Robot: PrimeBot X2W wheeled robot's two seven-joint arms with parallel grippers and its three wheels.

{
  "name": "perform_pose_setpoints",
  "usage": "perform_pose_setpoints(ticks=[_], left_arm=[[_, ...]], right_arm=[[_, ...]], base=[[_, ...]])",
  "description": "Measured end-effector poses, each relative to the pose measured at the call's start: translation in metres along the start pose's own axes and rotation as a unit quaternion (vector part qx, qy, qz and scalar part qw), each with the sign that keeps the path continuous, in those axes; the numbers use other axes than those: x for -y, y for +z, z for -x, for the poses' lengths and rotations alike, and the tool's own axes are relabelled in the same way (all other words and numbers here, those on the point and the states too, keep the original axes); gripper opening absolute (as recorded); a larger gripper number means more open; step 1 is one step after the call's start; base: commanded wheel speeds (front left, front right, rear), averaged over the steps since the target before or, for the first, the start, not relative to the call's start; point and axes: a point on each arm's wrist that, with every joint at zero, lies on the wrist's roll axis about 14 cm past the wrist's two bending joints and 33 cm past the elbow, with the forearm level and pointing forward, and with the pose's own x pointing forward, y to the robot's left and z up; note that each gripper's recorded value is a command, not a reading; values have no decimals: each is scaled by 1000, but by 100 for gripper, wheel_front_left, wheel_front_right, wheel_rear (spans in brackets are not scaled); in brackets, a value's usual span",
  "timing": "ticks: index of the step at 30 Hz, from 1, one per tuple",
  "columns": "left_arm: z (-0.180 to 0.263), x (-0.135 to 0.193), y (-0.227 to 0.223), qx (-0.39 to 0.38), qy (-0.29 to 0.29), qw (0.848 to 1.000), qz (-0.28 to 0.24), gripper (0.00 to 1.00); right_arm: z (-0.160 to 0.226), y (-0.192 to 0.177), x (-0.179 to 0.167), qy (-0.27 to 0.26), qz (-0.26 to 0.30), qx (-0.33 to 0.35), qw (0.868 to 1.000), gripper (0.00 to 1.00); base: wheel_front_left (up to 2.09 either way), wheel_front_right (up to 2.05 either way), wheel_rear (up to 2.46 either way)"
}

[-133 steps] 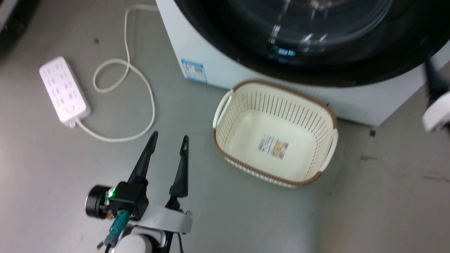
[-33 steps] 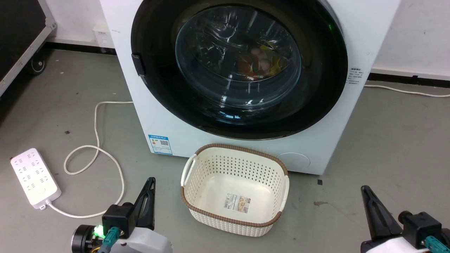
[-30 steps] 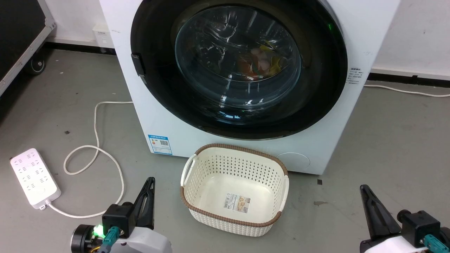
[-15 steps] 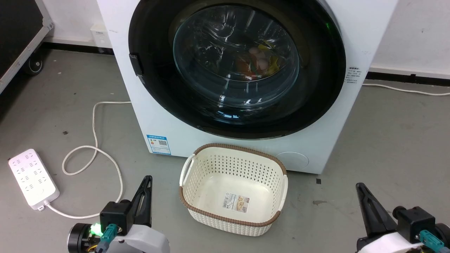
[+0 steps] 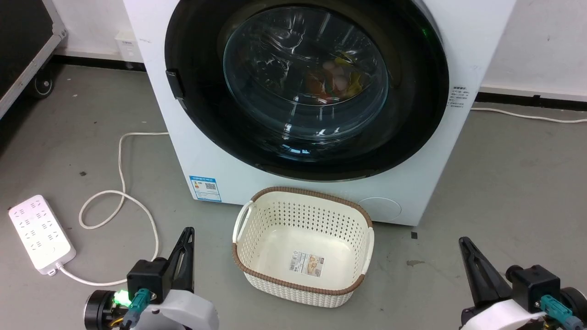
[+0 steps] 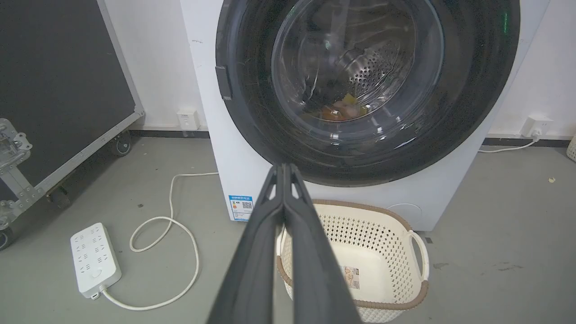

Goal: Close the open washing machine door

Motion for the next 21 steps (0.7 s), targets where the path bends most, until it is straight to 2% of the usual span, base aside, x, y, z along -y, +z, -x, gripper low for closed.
perform_pose_setpoints(ticks=[21], left_arm=[[-3, -6, 3, -8, 12, 1000, -7, 0]], right_arm=[[-5, 2, -5, 8, 5, -10, 1000, 0]], base=[[0, 0, 0]])
